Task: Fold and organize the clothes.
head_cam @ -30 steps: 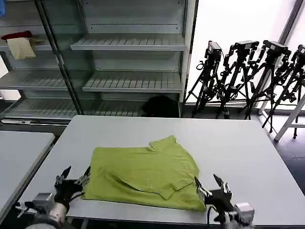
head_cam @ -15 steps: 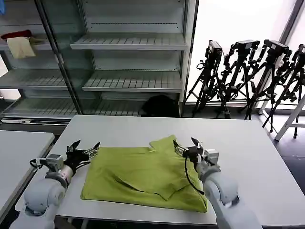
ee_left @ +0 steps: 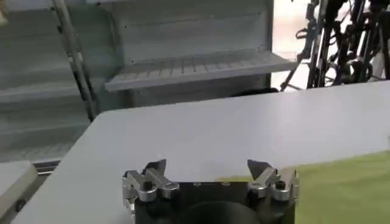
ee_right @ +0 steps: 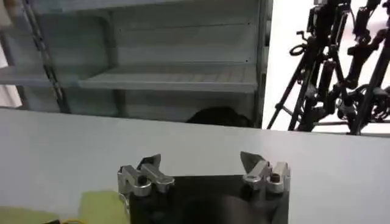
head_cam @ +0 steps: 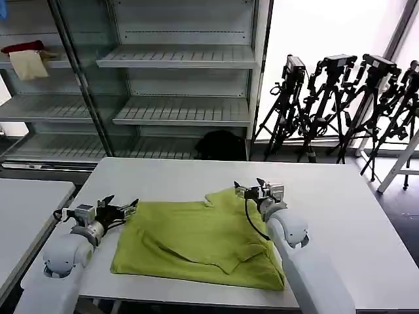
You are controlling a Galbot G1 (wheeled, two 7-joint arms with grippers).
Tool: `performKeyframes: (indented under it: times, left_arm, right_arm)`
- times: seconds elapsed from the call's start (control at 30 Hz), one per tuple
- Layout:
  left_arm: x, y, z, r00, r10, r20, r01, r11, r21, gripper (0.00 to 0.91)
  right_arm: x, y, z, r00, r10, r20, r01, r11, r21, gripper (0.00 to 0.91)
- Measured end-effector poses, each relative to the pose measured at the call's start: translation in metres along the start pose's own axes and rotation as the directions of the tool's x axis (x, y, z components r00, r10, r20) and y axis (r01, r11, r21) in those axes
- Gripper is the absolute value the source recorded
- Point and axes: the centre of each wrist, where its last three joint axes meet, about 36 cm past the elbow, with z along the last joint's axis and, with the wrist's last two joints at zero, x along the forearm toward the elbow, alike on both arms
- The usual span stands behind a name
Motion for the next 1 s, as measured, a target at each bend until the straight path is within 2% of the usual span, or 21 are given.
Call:
performKeyframes:
  times: [0.2,0.37,0.5,0.63,0.67,0.73,0.8,0.83,0.9,0.93,0.97,1.0]
  left_arm:
    - [-0.006,-0.001,0.007,1.0,0.003,-0.024,-0.004,1.0,-0.006,0.897]
    - [-0.01,-0.001,0.01,0.999,0.005,-0.035,-0.005,1.0,-0.008,0.715]
    - [-0.011,-0.001,0.012,0.999,0.01,-0.04,-0.011,1.0,-0.01,0.645]
    - [-0.013,-0.002,0.015,0.999,0.015,-0.044,-0.015,1.0,-0.008,0.595]
    - [-0.013,-0.002,0.015,0.999,0.017,-0.045,-0.017,1.0,-0.007,0.534]
    - [-0.014,-0.003,0.016,0.999,0.02,-0.046,-0.02,1.0,-0.008,0.504]
    - [-0.014,-0.004,0.017,0.999,0.026,-0.046,-0.027,1.0,-0.007,0.464]
    - [-0.014,-0.005,0.017,0.999,0.028,-0.046,-0.028,1.0,-0.008,0.453]
    - [-0.014,-0.006,0.017,0.998,0.03,-0.046,-0.031,0.999,-0.009,0.413]
    - [-0.014,-0.006,0.017,0.998,0.031,-0.046,-0.031,0.999,-0.01,0.383]
    - [-0.013,-0.006,0.017,0.998,0.032,-0.047,-0.032,0.999,-0.01,0.272]
    - [-0.013,-0.006,0.017,0.998,0.033,-0.047,-0.034,0.999,-0.01,0.202]
  right_arm:
    - [-0.01,0.001,0.003,1.0,0.004,-0.018,-0.004,1.0,0.007,0.907]
    - [-0.015,0.003,0.009,0.999,0.004,-0.036,-0.004,1.0,0.018,0.907]
    - [-0.017,0.005,0.013,0.999,0.003,-0.046,-0.002,0.999,0.033,0.907]
    - [-0.019,0.007,0.021,0.998,0.004,-0.063,-0.002,0.999,0.043,0.796]
    - [-0.02,0.008,0.022,0.998,0.004,-0.066,-0.001,0.999,0.044,0.766]
    - [-0.021,0.009,0.025,0.997,0.002,-0.073,0.001,0.999,0.05,0.746]
    - [-0.021,0.011,0.028,0.997,-0.001,-0.079,0.005,0.998,0.055,0.685]
    - [-0.021,0.012,0.03,0.997,-0.004,-0.082,0.009,0.998,0.059,0.615]
    - [-0.021,0.014,0.031,0.996,-0.007,-0.085,0.012,0.998,0.064,0.383]
    - [-0.021,0.014,0.032,0.996,-0.008,-0.086,0.013,0.998,0.065,0.312]
    - [-0.021,0.015,0.033,0.996,-0.008,-0.087,0.014,0.998,0.066,0.171]
    - [-0.021,0.015,0.034,0.996,-0.008,-0.087,0.014,0.998,0.068,0.091]
